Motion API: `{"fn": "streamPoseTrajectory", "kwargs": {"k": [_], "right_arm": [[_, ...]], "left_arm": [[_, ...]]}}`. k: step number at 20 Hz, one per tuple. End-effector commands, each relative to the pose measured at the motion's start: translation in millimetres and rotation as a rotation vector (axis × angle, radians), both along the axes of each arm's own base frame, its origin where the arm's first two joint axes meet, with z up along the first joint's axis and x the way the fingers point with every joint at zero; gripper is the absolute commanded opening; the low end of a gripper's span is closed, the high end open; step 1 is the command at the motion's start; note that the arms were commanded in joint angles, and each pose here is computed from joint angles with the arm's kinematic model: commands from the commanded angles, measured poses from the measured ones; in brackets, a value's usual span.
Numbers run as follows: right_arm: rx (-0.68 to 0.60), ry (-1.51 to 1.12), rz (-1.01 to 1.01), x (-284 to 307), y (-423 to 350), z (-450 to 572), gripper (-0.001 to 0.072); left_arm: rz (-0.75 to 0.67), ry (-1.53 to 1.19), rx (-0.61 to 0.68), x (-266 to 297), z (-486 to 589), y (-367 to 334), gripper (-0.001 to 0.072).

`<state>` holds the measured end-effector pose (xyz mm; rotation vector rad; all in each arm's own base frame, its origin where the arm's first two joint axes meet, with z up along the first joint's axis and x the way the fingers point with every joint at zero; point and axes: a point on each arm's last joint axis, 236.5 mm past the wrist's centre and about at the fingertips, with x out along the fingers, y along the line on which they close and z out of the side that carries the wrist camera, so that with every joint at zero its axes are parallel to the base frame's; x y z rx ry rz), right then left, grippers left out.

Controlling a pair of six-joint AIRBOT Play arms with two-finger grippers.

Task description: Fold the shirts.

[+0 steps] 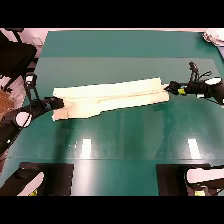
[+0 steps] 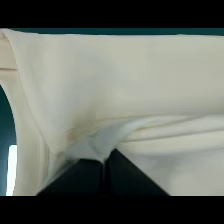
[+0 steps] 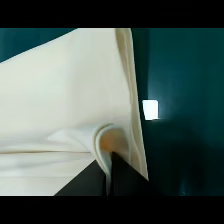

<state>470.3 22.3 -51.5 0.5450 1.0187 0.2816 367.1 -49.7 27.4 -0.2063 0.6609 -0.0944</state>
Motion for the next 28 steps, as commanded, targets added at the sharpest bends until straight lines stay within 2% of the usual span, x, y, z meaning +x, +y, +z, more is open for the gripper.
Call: {"fn": "streamPoseTrajectory", "kwargs": {"k": [1, 7, 12, 23, 24, 26, 28], "right_arm": [[0.003, 0.028, -0.002, -0.5, -0.3, -16.1, 0.0024], [-0.053, -0.028, 0.113, 5.4, 24.5, -16.0, 0.0024], [-0.085, -0.096, 0.111, 25.4, 27.1, 2.1, 0.0024], [-0.074, -0.099, 0.103, 27.3, 28.0, 4.7, 0.0026], [-0.055, -0.103, 0.093, 28.8, 30.1, 7.3, 0.0037], [-0.010, -0.115, 0.065, 33.3, 34.5, 14.3, 0.0233], [0.009, -0.124, 0.045, 36.9, 35.1, 17.8, 0.0251]], "left_arm": [[-0.026, -0.045, 0.065, 11.7, -0.4, 3.9, 0.0024], [-0.034, 0.002, 0.096, 19.8, -29.6, 6.2, 0.0024], [-0.009, -0.035, 0.104, 33.7, -34.4, 11.0, 0.0024], [-0.014, -0.051, 0.122, 36.9, -33.8, 12.2, 0.0024], [-0.014, -0.052, 0.121, 37.0, -33.5, 12.2, 0.0024], [-0.011, -0.060, 0.121, 38.3, -31.8, 12.6, 0.0024], [-0.007, -0.068, 0.118, 39.8, -29.4, 12.7, 0.0024]]}}
